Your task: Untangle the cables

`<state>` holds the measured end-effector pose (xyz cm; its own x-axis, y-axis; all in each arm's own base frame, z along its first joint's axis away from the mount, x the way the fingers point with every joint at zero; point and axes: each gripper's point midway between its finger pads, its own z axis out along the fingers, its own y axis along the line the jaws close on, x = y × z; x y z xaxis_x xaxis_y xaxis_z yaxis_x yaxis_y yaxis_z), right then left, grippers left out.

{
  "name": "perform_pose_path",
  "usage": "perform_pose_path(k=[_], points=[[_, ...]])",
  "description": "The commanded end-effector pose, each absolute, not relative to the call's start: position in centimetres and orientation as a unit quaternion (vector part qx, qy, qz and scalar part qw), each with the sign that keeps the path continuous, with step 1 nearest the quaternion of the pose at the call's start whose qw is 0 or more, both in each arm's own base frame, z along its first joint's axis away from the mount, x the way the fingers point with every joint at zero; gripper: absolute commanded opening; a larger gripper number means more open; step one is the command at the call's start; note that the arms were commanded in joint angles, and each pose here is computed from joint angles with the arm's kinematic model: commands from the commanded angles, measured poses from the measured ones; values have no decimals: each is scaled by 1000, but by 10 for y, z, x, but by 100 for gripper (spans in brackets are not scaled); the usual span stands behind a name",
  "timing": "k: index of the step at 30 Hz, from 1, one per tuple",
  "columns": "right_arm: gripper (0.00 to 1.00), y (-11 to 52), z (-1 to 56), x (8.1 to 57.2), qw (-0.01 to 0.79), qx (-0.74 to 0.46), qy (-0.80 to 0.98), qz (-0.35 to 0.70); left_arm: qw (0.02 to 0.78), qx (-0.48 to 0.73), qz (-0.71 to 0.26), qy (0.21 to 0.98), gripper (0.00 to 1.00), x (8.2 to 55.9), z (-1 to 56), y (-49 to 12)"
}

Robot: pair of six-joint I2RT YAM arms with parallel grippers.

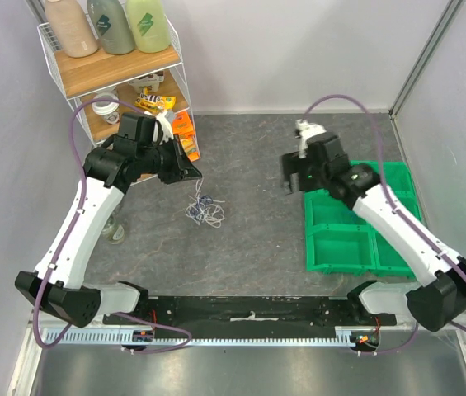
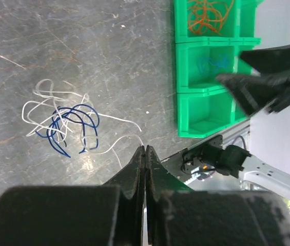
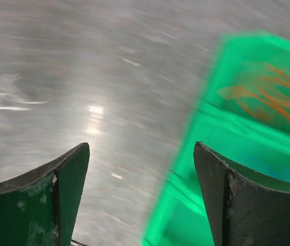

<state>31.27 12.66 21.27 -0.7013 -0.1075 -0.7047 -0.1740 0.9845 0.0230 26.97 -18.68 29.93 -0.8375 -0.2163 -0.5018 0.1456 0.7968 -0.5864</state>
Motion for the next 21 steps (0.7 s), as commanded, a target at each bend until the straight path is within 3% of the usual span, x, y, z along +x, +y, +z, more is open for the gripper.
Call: perform_pose_path(k=[1, 9, 15, 21], points=[[90, 277, 262, 296, 456, -203, 799, 335, 264, -36, -368, 891, 2, 260, 324, -201], [92, 371, 247, 257, 460, -272, 741, 407, 240, -68, -369, 895, 2, 258, 332, -201], [92, 382, 297, 248, 488, -277, 695, 450, 289, -63, -366, 882, 2, 264, 367, -195], [95, 402, 342, 246, 514, -306, 652, 466, 267, -64, -407, 871, 2, 264, 392, -210]])
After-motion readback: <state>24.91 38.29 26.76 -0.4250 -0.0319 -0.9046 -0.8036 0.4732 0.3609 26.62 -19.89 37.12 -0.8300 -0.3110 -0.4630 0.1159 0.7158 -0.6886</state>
